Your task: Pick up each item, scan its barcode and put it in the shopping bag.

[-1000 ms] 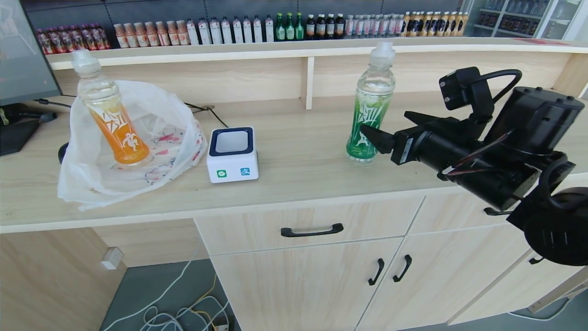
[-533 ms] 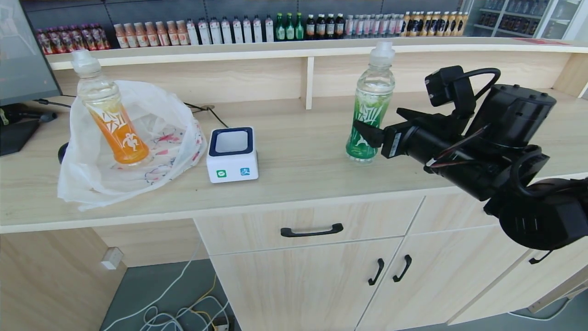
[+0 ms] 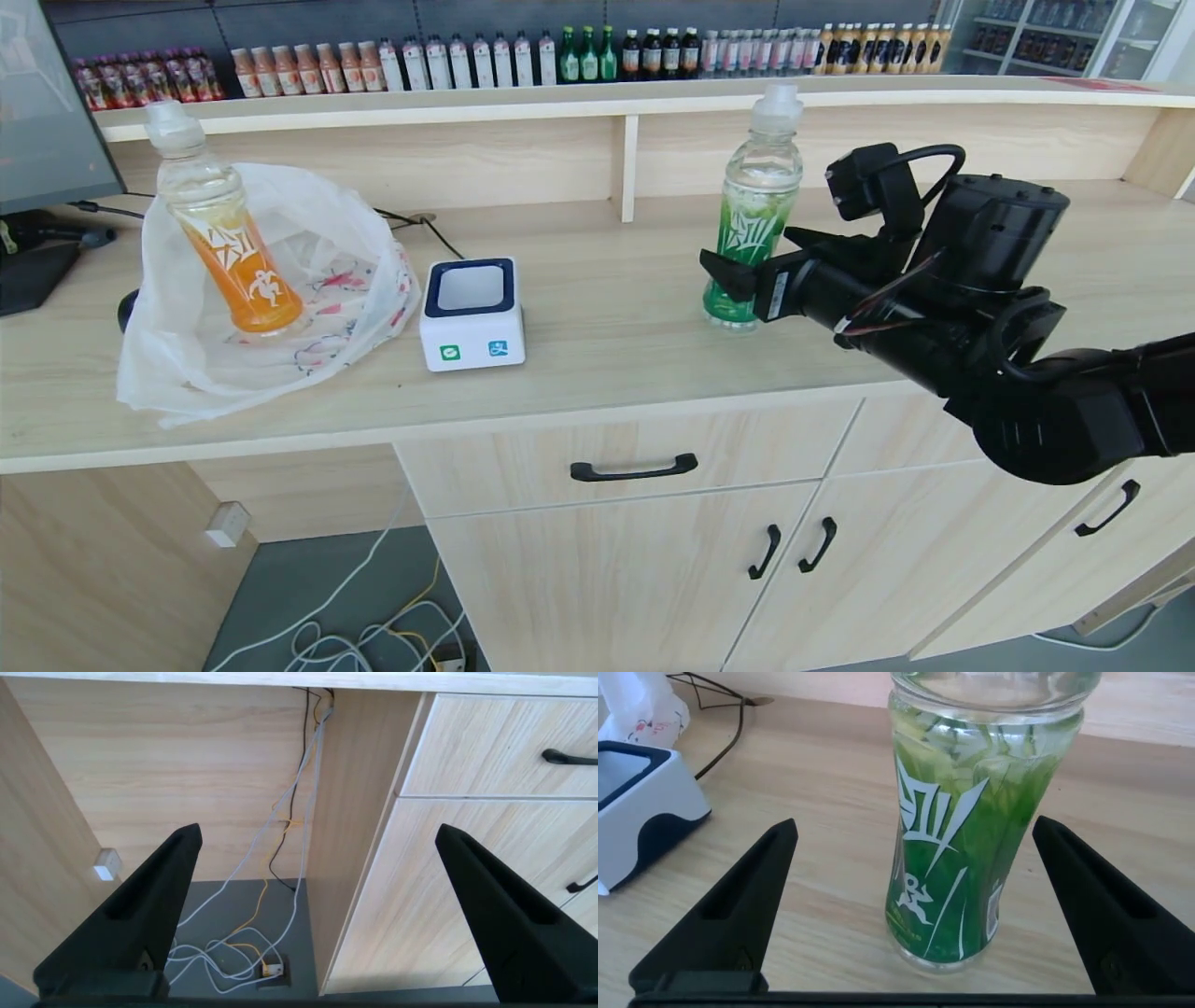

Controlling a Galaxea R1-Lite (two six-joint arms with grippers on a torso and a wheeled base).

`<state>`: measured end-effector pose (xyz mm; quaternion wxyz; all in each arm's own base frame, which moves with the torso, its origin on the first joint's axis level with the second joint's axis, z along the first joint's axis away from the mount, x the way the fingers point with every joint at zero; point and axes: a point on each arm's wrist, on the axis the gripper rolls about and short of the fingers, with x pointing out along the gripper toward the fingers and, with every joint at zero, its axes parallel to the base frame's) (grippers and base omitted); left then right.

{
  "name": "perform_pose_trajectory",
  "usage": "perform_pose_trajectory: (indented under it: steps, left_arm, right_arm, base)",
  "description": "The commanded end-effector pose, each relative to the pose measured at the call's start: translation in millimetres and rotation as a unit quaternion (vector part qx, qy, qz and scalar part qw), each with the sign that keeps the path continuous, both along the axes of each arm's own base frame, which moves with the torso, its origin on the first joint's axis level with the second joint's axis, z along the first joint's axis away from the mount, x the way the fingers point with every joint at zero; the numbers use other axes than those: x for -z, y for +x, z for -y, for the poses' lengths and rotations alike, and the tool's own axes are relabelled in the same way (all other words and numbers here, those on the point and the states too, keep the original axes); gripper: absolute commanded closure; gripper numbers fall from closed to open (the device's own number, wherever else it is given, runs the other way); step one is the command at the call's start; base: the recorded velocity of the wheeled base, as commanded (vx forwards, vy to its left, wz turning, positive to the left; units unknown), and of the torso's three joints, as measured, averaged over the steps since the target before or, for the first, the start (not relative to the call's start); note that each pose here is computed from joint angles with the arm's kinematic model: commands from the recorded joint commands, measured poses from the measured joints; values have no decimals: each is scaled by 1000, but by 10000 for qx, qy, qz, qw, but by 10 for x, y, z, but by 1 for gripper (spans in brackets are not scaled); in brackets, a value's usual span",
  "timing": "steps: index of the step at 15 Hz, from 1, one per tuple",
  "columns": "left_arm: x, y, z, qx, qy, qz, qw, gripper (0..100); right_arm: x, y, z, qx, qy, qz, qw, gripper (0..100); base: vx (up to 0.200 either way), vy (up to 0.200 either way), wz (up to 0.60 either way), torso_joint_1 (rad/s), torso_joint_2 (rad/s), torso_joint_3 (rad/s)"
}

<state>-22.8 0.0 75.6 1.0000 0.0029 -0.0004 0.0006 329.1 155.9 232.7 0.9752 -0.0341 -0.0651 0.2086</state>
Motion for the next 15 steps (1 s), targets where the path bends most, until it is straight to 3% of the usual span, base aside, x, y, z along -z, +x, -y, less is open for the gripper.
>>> perform_pose_trajectory:
  steps: [1, 15]
  left_arm:
    - [0, 0, 0, -1, 2, 3, 10000, 0]
    - [0, 0, 0, -1, 2, 3, 10000, 0]
  right_arm:
    - [-2, 68, -13, 25, 3, 10, 10000, 0]
    - [-56, 379, -125, 65, 106, 266, 9996, 0]
  base:
    - [0, 0, 0, 0, 0, 0]
    - [0, 0, 0, 0, 0, 0]
